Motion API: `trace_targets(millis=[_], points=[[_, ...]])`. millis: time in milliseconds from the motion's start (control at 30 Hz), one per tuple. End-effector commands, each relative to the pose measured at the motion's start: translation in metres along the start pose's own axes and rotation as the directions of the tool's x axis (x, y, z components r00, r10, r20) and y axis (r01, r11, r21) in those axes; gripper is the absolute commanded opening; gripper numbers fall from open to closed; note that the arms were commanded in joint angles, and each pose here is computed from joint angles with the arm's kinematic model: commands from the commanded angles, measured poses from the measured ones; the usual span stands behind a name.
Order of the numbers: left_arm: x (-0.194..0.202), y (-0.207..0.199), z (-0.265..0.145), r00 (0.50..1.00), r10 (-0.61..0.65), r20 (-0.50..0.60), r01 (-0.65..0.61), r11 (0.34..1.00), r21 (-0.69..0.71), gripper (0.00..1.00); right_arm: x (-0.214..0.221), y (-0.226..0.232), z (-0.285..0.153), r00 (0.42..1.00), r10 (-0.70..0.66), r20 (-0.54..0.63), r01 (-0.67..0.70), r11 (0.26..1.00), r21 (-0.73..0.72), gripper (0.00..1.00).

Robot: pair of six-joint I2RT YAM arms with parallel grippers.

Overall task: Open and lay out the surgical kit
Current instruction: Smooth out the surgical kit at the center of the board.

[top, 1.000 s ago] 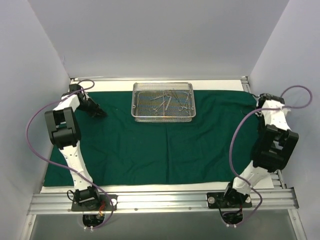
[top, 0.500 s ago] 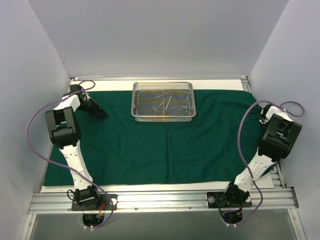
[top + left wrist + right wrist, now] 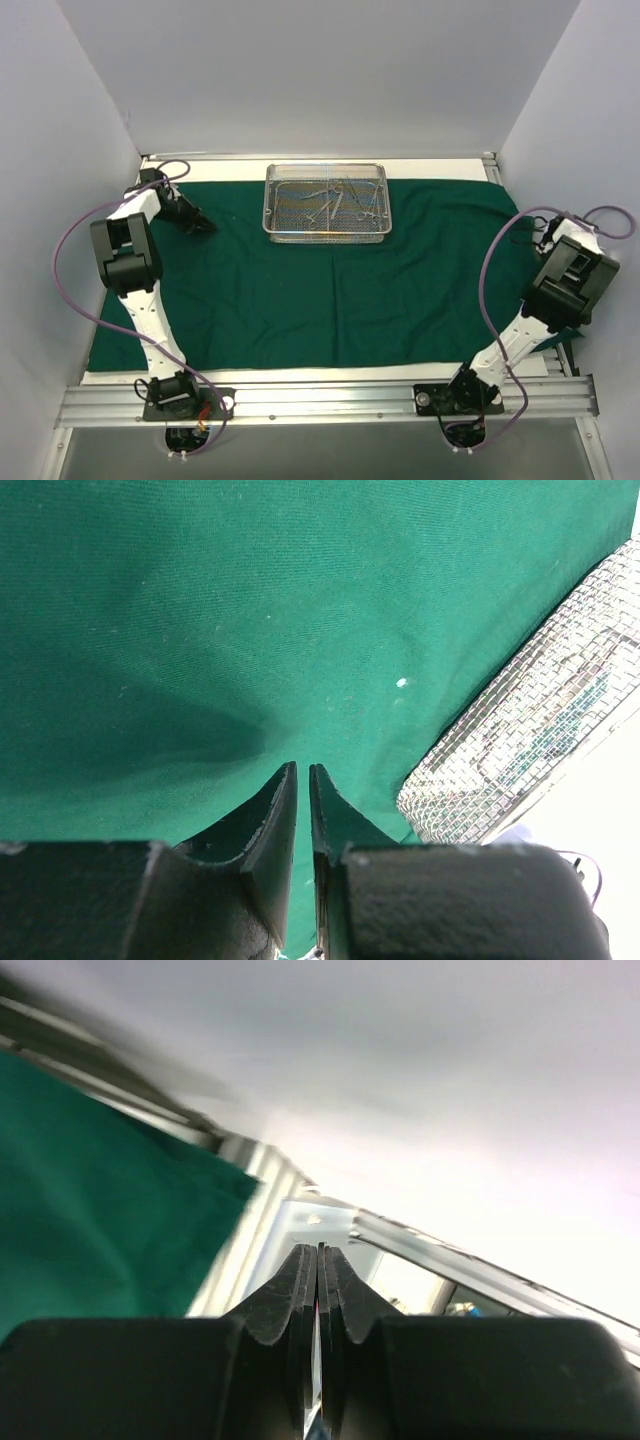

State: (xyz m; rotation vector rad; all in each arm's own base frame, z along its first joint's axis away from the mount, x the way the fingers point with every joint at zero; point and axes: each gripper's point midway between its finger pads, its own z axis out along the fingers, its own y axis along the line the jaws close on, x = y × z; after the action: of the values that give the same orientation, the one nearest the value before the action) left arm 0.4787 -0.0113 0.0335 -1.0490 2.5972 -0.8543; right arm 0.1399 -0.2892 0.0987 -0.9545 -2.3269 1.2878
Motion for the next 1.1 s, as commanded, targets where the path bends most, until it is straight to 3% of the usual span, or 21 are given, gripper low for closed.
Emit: trace_targets(millis=[0, 133, 333, 500, 633, 867, 967, 1067], points=[[-0.013, -0.021, -0.008, 0.998, 0.028, 0.049, -0.031, 0.998, 0.062, 0.19, 0.006, -0.055, -0.019, 0.997, 0.042, 0.072, -0.051, 0.991, 0.121, 0.00], [-0.015, -0.024, -0.011, 0.998, 0.043, 0.051, -0.046, 0.997, 0.054, 0.19, -0.007, -0.048, -0.033, 0.992, 0.001, 0.126, -0.013, 0.995, 0.099, 0.00], [-0.011, -0.024, -0.007, 0.998, 0.043, 0.038, -0.045, 0.997, 0.056, 0.19, -0.033, 0.022, -0.070, 0.949, -0.161, 0.271, 0.159, 0.987, 0.027, 0.00], [-0.007, -0.023, -0.012, 0.998, 0.049, 0.040, -0.051, 0.997, 0.057, 0.19, -0.028, 0.056, -0.057, 0.906, -0.336, 0.259, 0.336, 0.941, 0.045, 0.00], [-0.001, -0.017, -0.014, 0.998, 0.049, 0.034, -0.051, 0.997, 0.049, 0.19, 0.005, 0.062, -0.028, 0.860, -0.462, 0.218, 0.465, 0.884, 0.044, 0.00], [0.003, -0.009, -0.020, 0.998, 0.054, 0.039, -0.055, 0.997, 0.045, 0.19, 0.064, 0.036, 0.040, 0.880, -0.471, 0.059, 0.474, 0.880, -0.037, 0.00], [0.004, -0.004, -0.018, 0.998, 0.046, 0.040, -0.048, 0.998, 0.036, 0.18, 0.088, 0.033, 0.046, 0.854, -0.517, 0.054, 0.520, 0.853, -0.055, 0.00], [0.004, 0.002, -0.012, 0.999, 0.034, 0.027, -0.035, 0.999, 0.036, 0.16, 0.081, 0.032, 0.035, 0.852, -0.515, 0.092, 0.520, 0.854, -0.033, 0.00]])
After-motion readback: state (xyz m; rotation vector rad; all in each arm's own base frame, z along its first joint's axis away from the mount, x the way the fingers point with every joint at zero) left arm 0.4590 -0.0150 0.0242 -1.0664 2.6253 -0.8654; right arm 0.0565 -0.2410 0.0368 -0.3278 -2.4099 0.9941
